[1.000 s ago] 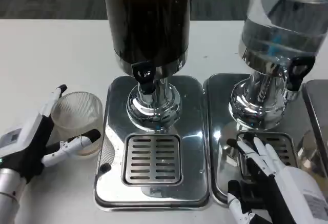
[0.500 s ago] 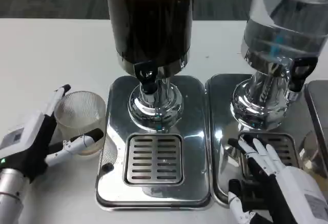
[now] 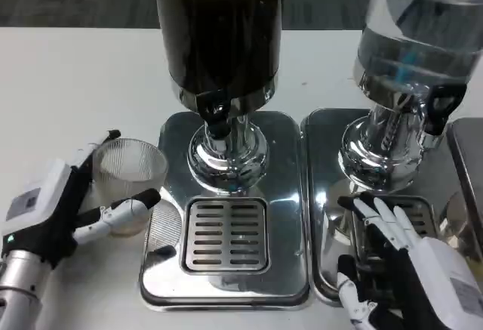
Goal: Grasp the cup under the faucet to collect the drink, then remove the cup.
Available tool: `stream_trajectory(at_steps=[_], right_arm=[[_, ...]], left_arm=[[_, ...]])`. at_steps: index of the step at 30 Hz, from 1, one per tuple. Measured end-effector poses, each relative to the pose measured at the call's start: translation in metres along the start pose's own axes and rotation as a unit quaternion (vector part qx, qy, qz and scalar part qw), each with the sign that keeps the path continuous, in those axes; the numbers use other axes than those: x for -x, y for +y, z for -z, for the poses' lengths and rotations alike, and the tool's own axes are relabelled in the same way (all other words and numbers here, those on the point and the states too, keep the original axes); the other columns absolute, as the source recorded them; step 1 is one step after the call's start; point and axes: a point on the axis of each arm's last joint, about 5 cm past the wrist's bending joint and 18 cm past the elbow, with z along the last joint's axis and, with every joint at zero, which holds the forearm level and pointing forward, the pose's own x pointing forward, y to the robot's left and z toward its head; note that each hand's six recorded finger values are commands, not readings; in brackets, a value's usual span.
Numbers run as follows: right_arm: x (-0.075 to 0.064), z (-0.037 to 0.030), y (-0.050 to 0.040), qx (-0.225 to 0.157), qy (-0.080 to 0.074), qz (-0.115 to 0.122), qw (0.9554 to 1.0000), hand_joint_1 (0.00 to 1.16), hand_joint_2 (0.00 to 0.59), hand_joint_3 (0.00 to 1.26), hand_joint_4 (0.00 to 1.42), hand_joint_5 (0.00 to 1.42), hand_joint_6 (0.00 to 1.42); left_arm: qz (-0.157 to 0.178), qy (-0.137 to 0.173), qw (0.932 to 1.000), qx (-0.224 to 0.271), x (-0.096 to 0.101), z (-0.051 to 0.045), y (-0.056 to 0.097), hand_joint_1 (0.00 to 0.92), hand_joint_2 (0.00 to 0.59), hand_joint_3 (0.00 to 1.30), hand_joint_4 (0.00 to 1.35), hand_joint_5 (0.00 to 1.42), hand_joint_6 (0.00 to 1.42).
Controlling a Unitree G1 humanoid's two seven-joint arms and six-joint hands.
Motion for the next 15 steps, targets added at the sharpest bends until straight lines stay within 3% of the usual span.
stream_trajectory(at_steps=[15], right_arm=[[-0.001,0.002,-0.0023,-0.011,0.002,0.003,0.9999,0.55,0.568,0.14,0.05,0.0,0.09]], left_arm=[[-0.002,-0.004,0.9999,0.009,0.0005,-0.0004,-0.0012,0.114,0.228,0.25,0.29,0.61,0.59]])
